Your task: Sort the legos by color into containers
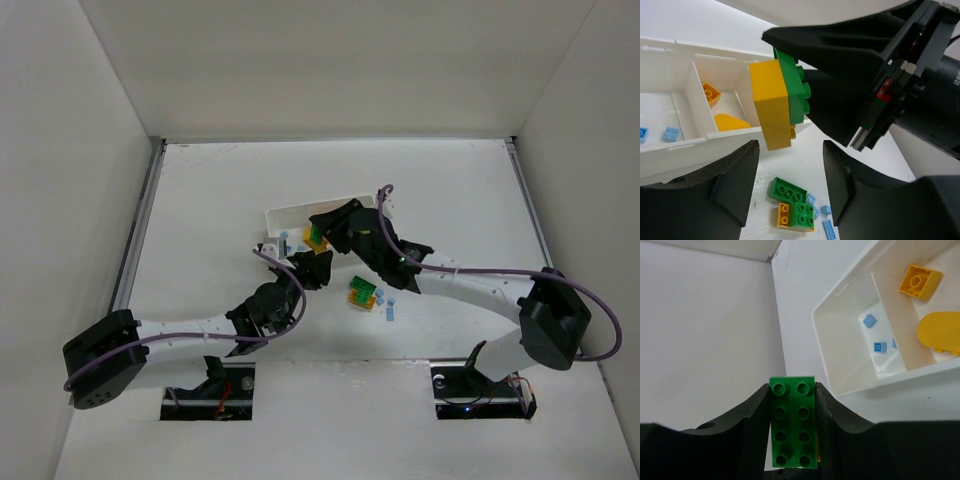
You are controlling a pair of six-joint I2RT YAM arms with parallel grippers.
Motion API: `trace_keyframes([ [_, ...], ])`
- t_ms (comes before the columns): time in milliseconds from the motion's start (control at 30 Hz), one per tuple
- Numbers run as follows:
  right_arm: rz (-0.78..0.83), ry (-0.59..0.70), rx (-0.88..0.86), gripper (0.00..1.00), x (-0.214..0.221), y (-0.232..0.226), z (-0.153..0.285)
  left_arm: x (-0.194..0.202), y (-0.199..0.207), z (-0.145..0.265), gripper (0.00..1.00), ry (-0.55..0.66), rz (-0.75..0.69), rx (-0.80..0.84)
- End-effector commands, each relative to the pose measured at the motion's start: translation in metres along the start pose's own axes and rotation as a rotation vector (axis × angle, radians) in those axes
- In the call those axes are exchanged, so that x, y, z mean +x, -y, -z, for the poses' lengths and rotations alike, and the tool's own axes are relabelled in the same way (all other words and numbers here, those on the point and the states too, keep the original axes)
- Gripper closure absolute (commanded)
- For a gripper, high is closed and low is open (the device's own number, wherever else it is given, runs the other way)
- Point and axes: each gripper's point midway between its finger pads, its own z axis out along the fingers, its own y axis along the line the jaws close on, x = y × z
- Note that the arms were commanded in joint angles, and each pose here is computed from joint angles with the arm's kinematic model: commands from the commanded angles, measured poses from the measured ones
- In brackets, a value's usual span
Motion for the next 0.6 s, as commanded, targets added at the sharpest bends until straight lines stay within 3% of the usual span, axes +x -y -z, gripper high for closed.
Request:
trace_keyframes([
  [0, -0.064, -0.001, -0.091, 0.83, -0.004, -0.027, 0.017, -0.027, 0.008, -0.006, 0.54, 0.118, 0.032, -0.009],
  [167, -0.079, -0.002, -0.103, 0.83, -0.006, -0.027, 0.025, -0.031, 0.01, -0.007, 0.68, 0.134, 0.032, -0.006],
  [567, -0.113, -0.069, -0.199, 0.86, -0.004, -0.047, 0.049, -0.033, 0.014, -0.006, 0.83, 0.131, -0.037, -0.003],
])
